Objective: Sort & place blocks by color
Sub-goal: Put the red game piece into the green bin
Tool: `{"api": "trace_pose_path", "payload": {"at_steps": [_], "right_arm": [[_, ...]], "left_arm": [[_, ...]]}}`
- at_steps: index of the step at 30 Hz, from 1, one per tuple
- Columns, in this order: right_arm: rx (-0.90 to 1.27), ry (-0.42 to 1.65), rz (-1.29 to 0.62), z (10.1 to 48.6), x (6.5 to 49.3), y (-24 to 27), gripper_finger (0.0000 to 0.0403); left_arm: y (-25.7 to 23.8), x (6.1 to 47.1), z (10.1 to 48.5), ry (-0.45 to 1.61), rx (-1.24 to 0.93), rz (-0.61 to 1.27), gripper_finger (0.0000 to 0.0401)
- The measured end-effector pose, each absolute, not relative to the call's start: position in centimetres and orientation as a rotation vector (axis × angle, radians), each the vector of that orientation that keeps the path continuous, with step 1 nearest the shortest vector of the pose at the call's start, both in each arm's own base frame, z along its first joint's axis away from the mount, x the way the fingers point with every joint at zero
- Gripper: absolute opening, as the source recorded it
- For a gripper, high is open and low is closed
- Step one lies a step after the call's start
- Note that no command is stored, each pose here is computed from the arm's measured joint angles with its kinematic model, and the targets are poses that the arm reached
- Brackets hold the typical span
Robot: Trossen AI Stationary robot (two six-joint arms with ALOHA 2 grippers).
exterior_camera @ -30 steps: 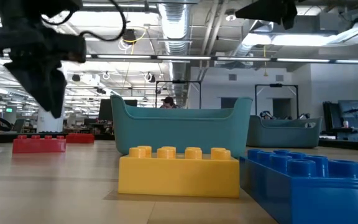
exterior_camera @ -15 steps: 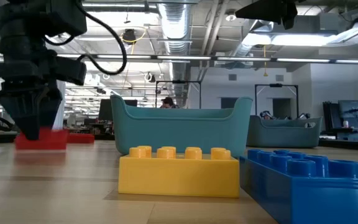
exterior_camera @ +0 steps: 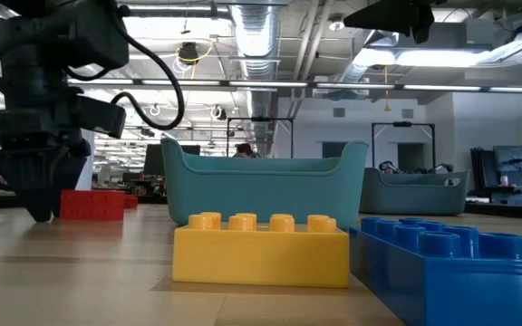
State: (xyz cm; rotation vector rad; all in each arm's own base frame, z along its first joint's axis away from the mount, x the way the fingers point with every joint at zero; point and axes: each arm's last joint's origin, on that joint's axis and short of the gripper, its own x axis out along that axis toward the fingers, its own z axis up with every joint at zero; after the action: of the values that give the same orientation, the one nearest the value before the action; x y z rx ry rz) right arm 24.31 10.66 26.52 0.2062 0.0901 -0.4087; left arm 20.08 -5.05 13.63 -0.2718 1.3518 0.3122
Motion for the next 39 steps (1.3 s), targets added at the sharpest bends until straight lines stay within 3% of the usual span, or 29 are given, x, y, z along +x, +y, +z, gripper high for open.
{"api": "trace_pose_path", "payload": {"at_steps": [7, 26, 30, 36, 39], "right_arm": [[0.206, 0.09, -0.409, 26.5, 24.3, 10.7, 0.0325], [0.201, 0.096, -0.41, 26.5, 24.3, 10.7, 0.0325], [0.196, 0.101, -0.41, 26.4, 24.3, 10.6, 0.0325], [0.195, 0.104, -0.411, 26.4, 24.3, 10.6, 0.0325], [0.195, 0.103, -0.411, 26.4, 24.3, 10.6, 0.0325]], "left_arm": [[-4.8, 19.8, 14.2, 1.318, -0.23, 0.31, 0.0229], [-4.7, 21.6, 14.1, 1.211, -0.179, 0.176, 0.0218], [-4.7, 21.7, 13.5, 1.241, -0.171, 0.182, 0.0175], [-4.4, 21.8, 13.6, 1.242, -0.161, 0.21, 0.0056], [-3.8, 21.6, 14.7, 1.229, -0.17, 0.234, 0.0056]]}}
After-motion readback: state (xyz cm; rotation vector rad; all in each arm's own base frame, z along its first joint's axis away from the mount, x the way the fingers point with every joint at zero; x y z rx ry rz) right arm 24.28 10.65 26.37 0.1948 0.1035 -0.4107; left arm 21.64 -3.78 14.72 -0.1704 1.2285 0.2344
